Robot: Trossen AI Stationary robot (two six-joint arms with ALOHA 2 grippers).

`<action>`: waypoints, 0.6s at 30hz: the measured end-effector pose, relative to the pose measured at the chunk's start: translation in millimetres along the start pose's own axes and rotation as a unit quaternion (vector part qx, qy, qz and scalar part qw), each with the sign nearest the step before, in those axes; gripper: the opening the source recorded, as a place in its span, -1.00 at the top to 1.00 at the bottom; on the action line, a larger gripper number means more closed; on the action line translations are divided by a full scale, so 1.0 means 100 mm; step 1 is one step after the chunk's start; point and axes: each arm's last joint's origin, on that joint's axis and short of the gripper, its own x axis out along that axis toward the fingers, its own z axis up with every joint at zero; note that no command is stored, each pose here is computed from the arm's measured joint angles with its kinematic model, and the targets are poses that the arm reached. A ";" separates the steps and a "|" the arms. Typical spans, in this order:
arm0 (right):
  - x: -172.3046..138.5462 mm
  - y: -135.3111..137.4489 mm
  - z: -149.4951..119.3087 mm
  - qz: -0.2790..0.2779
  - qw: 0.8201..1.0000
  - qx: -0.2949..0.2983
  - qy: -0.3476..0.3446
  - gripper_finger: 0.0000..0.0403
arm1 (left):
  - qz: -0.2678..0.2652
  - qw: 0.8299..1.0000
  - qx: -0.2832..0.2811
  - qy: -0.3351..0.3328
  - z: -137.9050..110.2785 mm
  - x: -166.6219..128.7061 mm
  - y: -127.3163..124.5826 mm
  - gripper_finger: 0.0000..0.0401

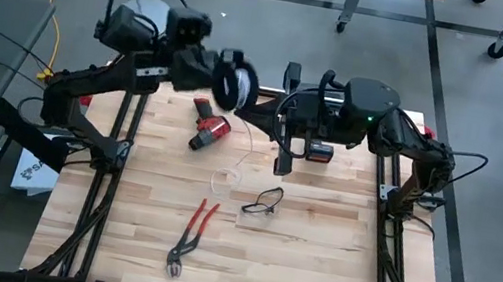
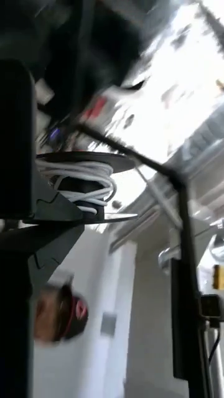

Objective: Coil cords
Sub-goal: Coil the white wire onto the black spool

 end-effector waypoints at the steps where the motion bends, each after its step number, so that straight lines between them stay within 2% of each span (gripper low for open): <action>1: 0.00 0.01 0.00 0.001 1.000 0.004 0.000 1.00 | 0.008 1.000 0.022 -0.011 0.02 -0.01 0.01 1.00; 7: 0.00 0.02 -0.01 0.003 1.000 0.031 0.005 1.00 | 0.052 0.987 0.133 -0.068 0.13 -0.08 0.03 1.00; 12: 0.00 0.01 -0.03 -0.020 0.998 0.062 0.021 0.97 | 0.067 0.979 0.178 -0.075 0.20 -0.14 0.03 1.00; 15: 0.00 0.03 -0.07 -0.025 0.997 0.061 0.046 0.81 | 0.073 0.977 0.183 -0.077 0.26 -0.19 0.02 1.00; 18: 0.03 0.06 -0.15 -0.045 0.994 0.056 0.077 0.55 | 0.066 0.977 0.186 -0.080 0.32 -0.23 -0.08 1.00</action>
